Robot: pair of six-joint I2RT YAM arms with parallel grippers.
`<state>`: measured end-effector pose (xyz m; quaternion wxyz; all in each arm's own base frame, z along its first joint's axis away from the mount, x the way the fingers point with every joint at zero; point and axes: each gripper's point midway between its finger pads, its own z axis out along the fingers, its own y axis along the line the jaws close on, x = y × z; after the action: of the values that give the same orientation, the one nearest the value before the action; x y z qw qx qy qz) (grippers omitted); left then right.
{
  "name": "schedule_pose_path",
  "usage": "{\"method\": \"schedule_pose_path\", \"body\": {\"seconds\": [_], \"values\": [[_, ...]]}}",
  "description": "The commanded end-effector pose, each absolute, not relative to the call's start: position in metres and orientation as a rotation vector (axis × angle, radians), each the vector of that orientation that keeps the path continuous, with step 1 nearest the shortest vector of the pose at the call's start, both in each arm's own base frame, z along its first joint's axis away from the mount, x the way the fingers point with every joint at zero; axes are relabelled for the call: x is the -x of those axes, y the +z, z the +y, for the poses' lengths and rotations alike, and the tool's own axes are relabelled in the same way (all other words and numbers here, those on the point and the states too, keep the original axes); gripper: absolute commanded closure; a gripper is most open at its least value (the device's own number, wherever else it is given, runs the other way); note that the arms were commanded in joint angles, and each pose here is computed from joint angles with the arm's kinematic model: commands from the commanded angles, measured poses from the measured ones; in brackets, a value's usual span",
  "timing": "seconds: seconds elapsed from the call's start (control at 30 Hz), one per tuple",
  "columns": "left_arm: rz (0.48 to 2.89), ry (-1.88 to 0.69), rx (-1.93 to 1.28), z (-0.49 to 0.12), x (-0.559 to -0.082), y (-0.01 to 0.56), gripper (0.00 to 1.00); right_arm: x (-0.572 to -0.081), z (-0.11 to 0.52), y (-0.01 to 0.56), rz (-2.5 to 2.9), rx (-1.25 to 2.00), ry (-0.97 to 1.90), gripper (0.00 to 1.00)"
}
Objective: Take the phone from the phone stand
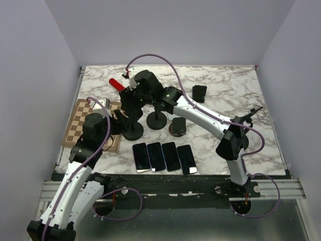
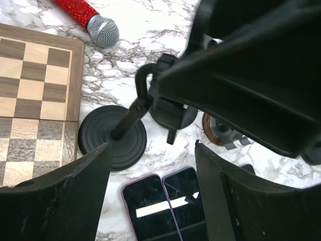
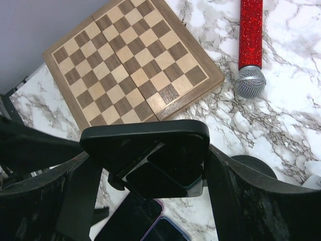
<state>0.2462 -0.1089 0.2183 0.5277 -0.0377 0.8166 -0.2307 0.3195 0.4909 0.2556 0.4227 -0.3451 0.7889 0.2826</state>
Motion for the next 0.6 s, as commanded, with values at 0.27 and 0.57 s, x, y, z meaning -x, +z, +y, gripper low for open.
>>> {"method": "schedule_pose_path", "body": {"seconds": [0.27, 0.57], "values": [[1.825, -0.695, -0.061, -0.128, -0.268, 0.256, 0.39, -0.312, 0.497, 0.260, 2.059, 0.816, 0.895, 0.99], [1.844, -0.675, -0.052, -0.128, -0.280, 0.256, 0.48, -0.311, 0.501, 0.268, 2.039, 0.808, 0.933, 0.99]]}}
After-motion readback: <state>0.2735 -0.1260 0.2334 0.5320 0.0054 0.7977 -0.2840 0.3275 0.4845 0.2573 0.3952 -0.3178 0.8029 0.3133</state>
